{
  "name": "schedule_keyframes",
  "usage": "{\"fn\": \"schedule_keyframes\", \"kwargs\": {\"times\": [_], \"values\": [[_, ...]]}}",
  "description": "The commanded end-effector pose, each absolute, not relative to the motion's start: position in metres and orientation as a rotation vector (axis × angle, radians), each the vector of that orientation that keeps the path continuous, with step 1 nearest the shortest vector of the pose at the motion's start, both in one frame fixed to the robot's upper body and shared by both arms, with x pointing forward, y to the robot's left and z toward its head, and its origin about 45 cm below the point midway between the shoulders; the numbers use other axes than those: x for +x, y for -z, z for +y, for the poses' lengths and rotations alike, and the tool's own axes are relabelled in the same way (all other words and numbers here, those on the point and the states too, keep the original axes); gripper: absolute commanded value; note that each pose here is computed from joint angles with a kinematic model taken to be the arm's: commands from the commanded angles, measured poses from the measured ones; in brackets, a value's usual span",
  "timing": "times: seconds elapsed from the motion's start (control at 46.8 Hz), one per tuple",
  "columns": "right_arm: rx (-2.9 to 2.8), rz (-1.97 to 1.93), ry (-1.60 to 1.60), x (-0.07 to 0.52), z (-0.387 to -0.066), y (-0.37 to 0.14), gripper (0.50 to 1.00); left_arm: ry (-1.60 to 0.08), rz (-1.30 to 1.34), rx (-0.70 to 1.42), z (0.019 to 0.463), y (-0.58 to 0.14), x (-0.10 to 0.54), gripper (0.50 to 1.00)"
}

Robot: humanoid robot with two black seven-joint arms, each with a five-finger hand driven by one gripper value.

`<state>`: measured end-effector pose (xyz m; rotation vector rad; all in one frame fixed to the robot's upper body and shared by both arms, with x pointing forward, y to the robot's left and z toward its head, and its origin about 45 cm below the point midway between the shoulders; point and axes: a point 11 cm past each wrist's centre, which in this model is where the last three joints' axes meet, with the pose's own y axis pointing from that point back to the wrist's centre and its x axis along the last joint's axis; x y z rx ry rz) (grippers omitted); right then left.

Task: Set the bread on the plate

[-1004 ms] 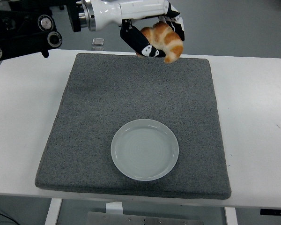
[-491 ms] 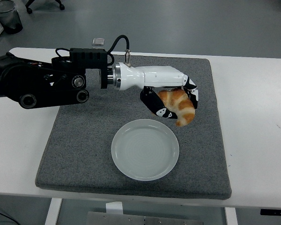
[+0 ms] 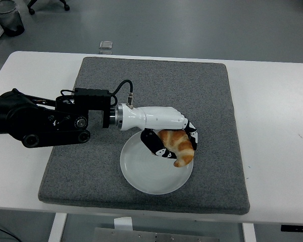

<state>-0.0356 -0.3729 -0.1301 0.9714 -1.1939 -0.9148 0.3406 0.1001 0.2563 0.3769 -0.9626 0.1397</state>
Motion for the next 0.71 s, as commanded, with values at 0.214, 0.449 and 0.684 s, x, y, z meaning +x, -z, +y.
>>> {"fn": "schedule_keyframes", "kwargs": {"times": [0.214, 0.449, 0.684], "values": [[0.972, -1.194, 0.916, -0.036, -0.373, 0.130, 0.940, -0.138, -0.961, 0.406, 0.113, -0.232, 0.334, 0.500], [0.972, -1.194, 0.916, -0.036, -0.373, 0.130, 0.938, -0.153, -0.938, 0.442, 0.124, -0.211, 0.333, 0.500], [0.973, -1.192, 0.915, -0.036, -0.373, 0.130, 0.938, -0.169, -0.935, 0.439, 0.126, -0.207, 0.331, 0.500]]}}
